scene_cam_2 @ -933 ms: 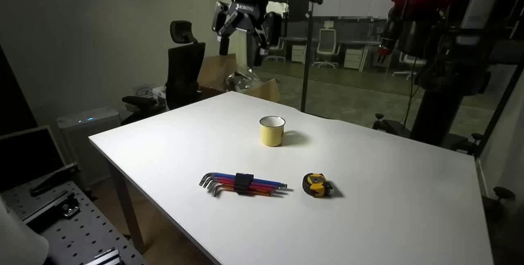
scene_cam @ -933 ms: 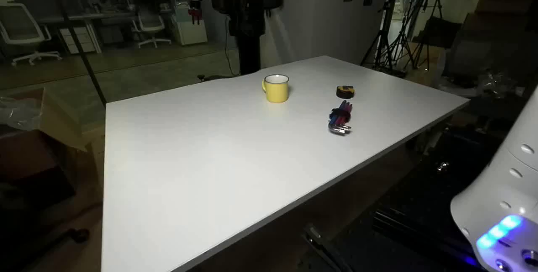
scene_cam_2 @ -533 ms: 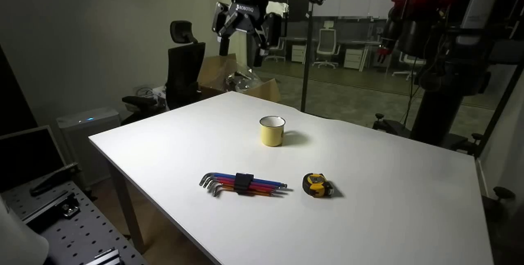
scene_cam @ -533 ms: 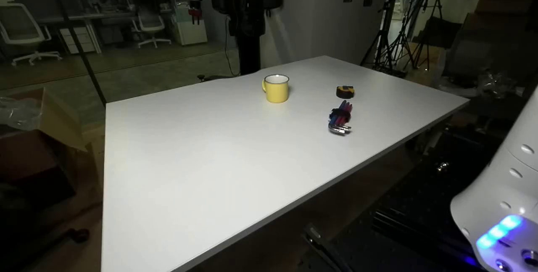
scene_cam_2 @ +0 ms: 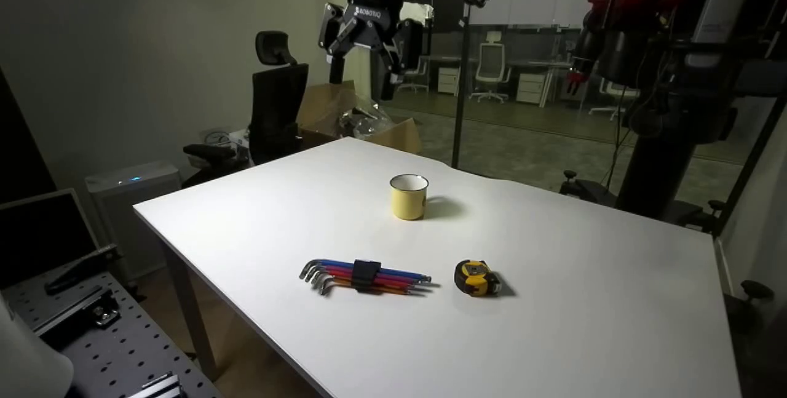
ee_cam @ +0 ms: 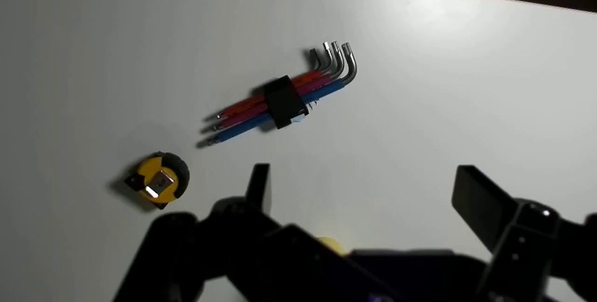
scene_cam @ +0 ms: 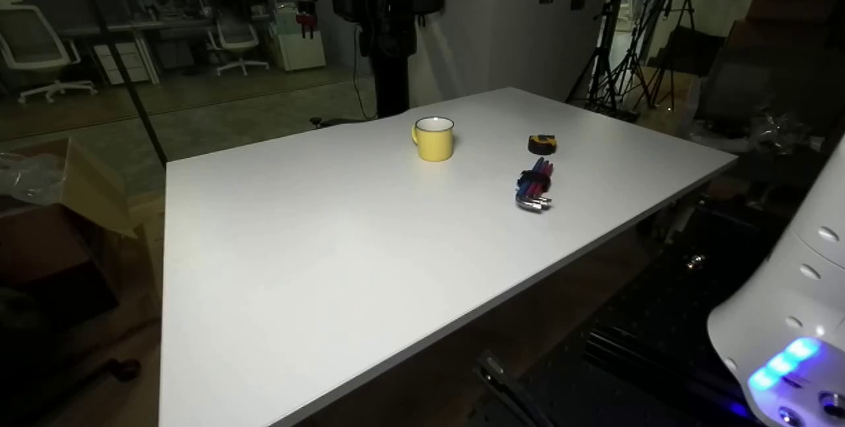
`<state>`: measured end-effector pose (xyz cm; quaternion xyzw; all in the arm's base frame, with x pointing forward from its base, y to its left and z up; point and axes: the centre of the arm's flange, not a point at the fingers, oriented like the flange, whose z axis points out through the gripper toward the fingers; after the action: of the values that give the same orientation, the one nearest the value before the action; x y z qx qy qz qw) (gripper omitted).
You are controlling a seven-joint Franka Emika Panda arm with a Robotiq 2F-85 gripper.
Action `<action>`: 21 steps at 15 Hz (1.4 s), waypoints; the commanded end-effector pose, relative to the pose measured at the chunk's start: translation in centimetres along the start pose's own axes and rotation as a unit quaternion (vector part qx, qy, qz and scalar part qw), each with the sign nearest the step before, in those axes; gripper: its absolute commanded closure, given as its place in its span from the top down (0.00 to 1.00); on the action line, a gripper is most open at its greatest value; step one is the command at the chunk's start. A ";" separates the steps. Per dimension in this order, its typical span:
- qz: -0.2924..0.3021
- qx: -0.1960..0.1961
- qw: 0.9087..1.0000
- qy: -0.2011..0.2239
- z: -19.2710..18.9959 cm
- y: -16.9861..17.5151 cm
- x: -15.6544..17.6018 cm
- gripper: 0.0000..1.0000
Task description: Move the yellow mug to the left
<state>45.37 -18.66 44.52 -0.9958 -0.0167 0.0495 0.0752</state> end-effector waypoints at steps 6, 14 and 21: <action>0.037 -0.031 0.996 0.077 -0.2 0.9 2.7 1.00; 0.042 -0.115 0.974 0.193 1.4 3.5 8.0 1.00; 0.085 -0.081 0.977 0.181 2.9 4.7 14.5 1.00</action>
<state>54.79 -21.67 40.59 -0.9883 0.0507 -0.1400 -0.0330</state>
